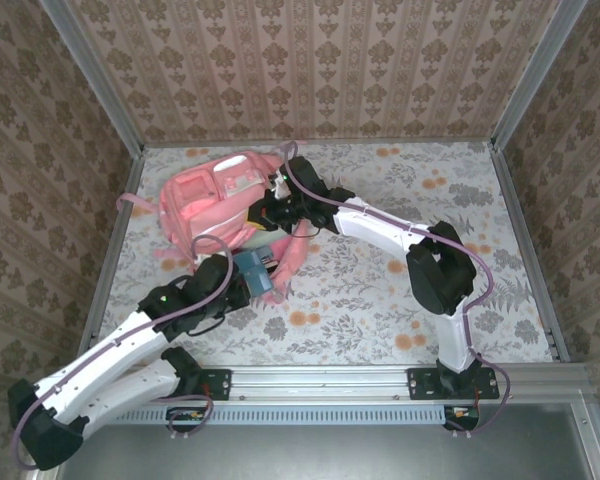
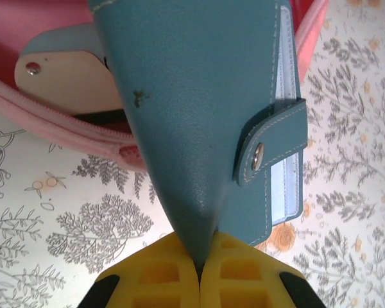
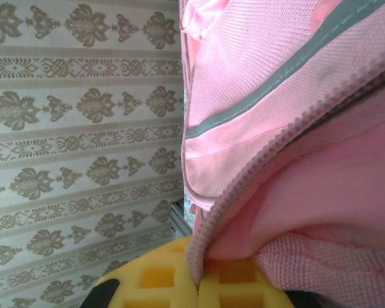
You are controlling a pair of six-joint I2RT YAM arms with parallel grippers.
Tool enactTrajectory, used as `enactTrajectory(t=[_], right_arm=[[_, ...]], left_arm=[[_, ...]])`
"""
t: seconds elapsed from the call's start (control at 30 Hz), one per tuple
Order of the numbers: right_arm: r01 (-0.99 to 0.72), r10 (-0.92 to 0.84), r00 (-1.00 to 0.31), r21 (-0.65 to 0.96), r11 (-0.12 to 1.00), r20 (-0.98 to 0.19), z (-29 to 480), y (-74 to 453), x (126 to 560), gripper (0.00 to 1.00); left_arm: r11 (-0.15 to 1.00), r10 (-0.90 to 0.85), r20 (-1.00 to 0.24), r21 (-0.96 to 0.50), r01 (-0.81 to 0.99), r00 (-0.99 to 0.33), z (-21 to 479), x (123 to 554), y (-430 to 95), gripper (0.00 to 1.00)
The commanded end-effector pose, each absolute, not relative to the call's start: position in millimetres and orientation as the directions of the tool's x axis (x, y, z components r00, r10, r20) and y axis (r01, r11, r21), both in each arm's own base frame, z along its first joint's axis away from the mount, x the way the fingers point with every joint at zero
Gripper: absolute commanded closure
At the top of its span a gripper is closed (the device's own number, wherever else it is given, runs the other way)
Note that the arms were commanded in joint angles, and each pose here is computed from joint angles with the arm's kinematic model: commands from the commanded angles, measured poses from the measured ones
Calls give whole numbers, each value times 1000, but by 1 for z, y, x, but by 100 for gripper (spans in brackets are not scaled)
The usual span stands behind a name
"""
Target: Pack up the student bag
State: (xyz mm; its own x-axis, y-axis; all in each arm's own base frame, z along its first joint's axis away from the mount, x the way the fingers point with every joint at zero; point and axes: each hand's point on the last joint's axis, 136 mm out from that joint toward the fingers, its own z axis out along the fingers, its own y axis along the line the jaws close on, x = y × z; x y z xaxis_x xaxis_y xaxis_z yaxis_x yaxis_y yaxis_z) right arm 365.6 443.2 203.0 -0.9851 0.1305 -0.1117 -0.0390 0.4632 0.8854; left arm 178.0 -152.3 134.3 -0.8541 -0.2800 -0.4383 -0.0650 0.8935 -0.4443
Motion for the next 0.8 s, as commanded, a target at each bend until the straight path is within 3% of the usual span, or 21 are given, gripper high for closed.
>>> enactTrajectory(t=[0.0, 0.17, 0.4, 0.57, 0.77], right_arm=[[-74, 110, -985, 909, 410, -130, 228, 446, 362, 100], [-79, 110, -985, 911, 405, -134, 233, 444, 358, 100], [-80, 111, -985, 913, 400, -135, 235, 439, 351, 100], [-83, 104, -985, 914, 398, -134, 235, 439, 346, 100], [-92, 87, -987, 916, 390, -136, 238, 444, 339, 100]], left_arm=[[862, -392, -435, -481, -158, -811, 133, 197, -143, 100], [835, -480, -418, -488, -255, -771, 127, 216, -121, 100], [706, -668, -338, -569, -422, -663, 117, 238, -86, 100], [606, -751, -286, -655, -450, -595, 124, 254, -80, 100], [556, -803, -312, -700, -448, -508, 139, 273, -69, 100]])
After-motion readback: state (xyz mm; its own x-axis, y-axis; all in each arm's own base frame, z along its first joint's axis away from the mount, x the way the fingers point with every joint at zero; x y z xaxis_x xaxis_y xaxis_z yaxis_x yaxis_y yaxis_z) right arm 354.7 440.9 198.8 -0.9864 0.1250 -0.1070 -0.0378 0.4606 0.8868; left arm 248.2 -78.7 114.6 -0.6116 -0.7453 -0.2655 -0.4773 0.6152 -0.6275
